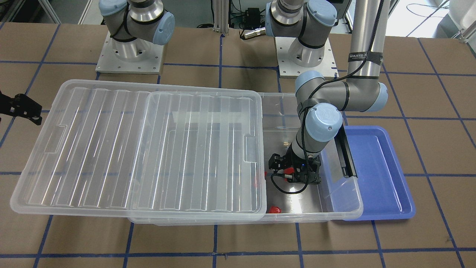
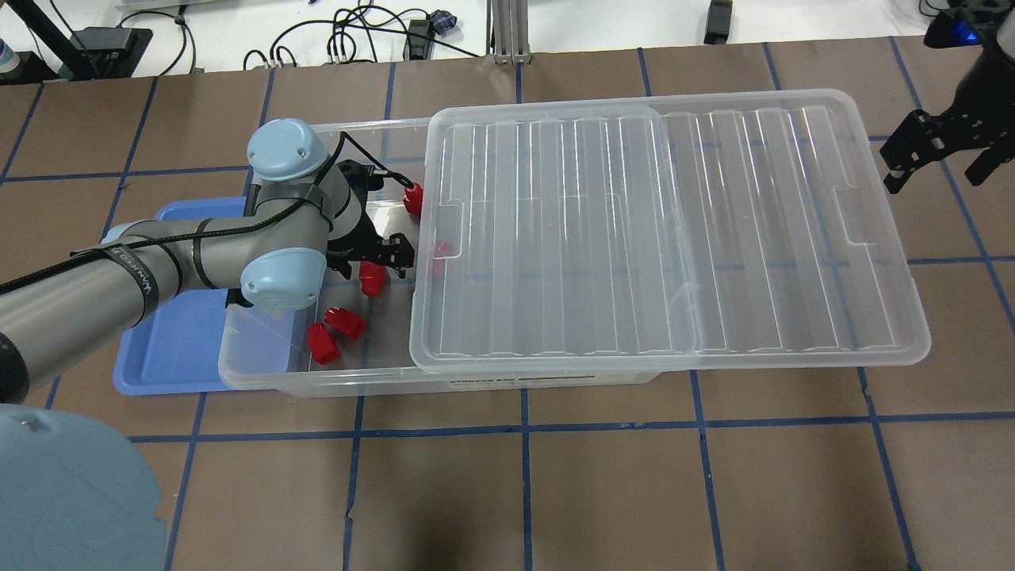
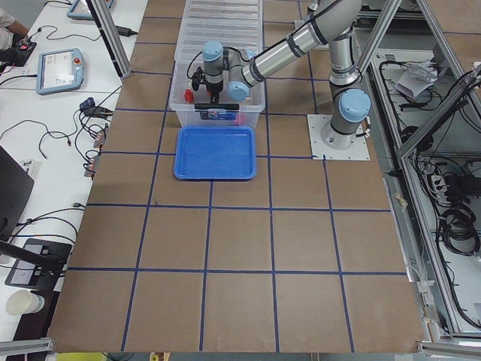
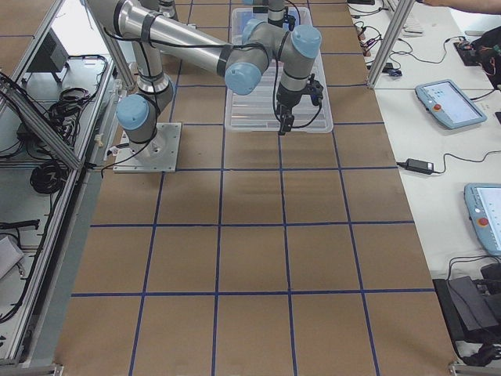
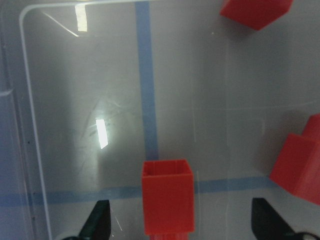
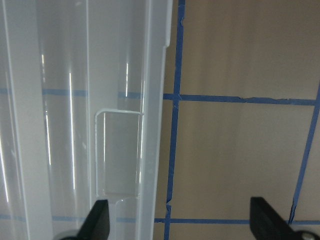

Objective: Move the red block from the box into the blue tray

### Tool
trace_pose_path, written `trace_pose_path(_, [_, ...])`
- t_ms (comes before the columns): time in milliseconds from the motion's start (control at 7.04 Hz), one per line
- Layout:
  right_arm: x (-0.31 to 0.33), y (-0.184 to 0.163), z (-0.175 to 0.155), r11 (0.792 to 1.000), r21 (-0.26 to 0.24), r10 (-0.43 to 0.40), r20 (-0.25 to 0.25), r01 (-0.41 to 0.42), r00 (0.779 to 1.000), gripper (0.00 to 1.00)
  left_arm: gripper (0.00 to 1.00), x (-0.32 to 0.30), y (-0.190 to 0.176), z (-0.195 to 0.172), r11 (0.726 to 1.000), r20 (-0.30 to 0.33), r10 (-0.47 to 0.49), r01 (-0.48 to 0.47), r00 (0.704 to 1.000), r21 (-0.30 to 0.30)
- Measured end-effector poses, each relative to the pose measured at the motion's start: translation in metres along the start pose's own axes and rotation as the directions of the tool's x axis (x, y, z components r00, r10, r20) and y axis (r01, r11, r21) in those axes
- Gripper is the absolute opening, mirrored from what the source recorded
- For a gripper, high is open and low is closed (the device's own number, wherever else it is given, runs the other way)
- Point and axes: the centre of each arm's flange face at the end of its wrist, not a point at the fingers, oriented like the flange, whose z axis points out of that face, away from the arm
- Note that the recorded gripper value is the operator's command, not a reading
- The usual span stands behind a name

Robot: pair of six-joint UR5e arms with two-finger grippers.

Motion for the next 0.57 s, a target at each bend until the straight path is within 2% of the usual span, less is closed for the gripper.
trace_pose_path(142, [-0.002, 0.007, -0.010, 1.000, 0.011, 0.004, -0.007, -0.003, 1.000, 1.00, 0.18, -0.001, -0.004, -0.001, 1.000, 0.003, -0.001, 0.001, 1.000, 0.005])
trace_pose_path(284, [-0.005, 0.013, -0.017, 1.000, 0.015, 0.005, -0.009, -0.005, 1.000, 1.00, 0.11, -0.002, -0.006, -0.002, 1.000, 0.007, -0.003, 0.003, 1.000, 0.008])
trace_pose_path(568, [-0.007, 0.017, -0.020, 1.000, 0.008, 0.003, -0.001, -0.003, 1.000, 1.00, 0.08, -0.003, -0.007, -0.007, 1.000, 0.013, -0.005, 0.005, 1.000, 0.015])
